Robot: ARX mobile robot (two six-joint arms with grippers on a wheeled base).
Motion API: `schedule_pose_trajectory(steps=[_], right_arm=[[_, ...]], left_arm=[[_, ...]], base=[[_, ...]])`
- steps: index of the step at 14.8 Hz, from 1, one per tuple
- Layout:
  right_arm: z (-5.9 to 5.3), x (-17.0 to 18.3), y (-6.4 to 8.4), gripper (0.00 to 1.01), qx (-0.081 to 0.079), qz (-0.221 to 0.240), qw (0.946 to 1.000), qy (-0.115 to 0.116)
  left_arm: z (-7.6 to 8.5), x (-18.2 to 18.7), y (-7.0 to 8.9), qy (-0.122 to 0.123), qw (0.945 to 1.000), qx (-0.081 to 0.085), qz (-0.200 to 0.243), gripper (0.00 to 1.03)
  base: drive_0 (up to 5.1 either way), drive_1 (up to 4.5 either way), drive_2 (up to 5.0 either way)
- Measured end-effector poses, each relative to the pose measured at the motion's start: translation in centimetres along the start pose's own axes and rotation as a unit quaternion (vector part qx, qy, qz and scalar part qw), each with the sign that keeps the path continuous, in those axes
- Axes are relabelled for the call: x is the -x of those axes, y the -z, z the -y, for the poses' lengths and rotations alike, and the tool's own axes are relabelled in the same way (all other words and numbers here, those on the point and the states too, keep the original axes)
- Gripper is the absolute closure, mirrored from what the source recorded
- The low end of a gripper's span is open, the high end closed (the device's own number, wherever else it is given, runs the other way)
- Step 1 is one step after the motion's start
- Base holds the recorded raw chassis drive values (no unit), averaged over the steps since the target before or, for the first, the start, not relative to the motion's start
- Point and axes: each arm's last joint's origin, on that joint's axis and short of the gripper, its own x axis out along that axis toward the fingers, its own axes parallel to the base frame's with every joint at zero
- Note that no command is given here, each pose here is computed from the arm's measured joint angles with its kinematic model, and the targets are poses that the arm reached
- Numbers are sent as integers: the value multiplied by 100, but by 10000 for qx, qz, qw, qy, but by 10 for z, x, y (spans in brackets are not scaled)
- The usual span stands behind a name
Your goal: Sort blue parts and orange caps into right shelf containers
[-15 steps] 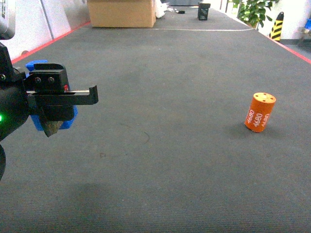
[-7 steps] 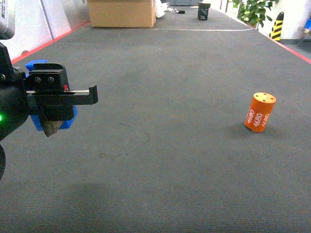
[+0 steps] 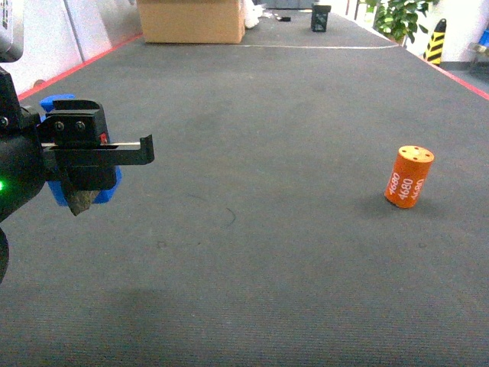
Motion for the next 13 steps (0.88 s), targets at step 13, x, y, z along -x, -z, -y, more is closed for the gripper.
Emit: schedule_pose_trajectory(steps=[13], right_arm=[[0,0,0,3,2,0,10000,-2]], left_arm=[[0,0,0,0,10000,0,0,62]], base=[[0,0,0]])
